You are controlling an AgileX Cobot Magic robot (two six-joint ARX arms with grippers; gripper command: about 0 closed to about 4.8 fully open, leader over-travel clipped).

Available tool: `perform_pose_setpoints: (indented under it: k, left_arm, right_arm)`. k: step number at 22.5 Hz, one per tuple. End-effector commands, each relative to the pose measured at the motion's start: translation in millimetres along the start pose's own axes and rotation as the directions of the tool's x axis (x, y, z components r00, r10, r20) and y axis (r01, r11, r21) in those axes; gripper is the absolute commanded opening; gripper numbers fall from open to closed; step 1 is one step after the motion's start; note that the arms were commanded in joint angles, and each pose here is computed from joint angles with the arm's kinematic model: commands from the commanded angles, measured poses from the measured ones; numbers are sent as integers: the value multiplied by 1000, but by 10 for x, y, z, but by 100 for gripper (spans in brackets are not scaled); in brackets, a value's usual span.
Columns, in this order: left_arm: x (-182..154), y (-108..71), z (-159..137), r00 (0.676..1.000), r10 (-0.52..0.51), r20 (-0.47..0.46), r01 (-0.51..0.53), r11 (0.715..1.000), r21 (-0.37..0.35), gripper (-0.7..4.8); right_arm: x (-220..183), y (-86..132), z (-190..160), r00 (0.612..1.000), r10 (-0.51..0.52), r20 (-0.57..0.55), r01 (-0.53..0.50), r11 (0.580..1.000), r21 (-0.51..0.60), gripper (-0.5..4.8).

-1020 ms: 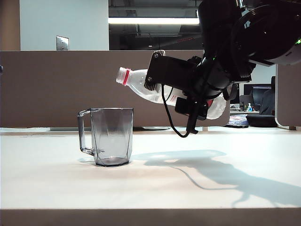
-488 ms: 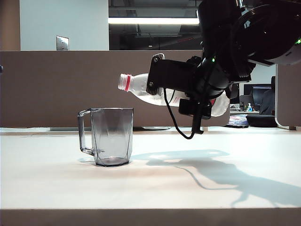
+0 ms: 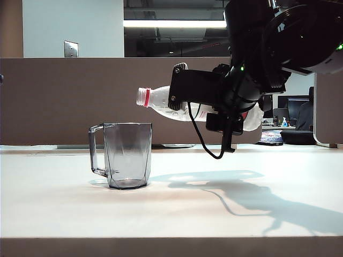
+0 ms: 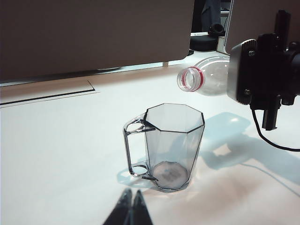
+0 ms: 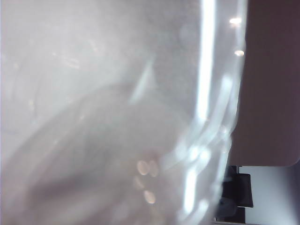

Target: Pick up the mineral water bottle on the table and pour water into the mug until it's half full.

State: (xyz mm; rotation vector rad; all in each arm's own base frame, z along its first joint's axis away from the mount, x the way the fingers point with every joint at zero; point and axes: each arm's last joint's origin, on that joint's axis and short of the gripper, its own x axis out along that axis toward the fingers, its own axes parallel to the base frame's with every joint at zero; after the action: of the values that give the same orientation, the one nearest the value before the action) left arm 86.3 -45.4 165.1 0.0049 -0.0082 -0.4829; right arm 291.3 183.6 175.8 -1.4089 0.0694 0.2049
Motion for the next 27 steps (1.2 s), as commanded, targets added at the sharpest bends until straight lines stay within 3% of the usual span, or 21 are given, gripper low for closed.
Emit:
perform_pose_setpoints:
  k: [1,8,17,27]
  left_arm:
    - [-2,1,23,1000,-1,15,1,1000,0,-5]
    - [-2,1,23,1000,-1,15,1,1000,0,-5]
    - [-2,0,23,1000,-2,15,2,1000,0,-5]
    - [-2,0,23,1000,-2,15,2,1000,0,-5]
  right_arm:
    - [-10,-107,30,998,-64,2,64,998,7,210]
    - [-27,-100,56,998,-62,10,62,998,-2,209]
    - [-75,-84,133,998,-67,8,67,993,-100,206]
    - [-79,-88,139,997,-71,7,72,993,-98,206]
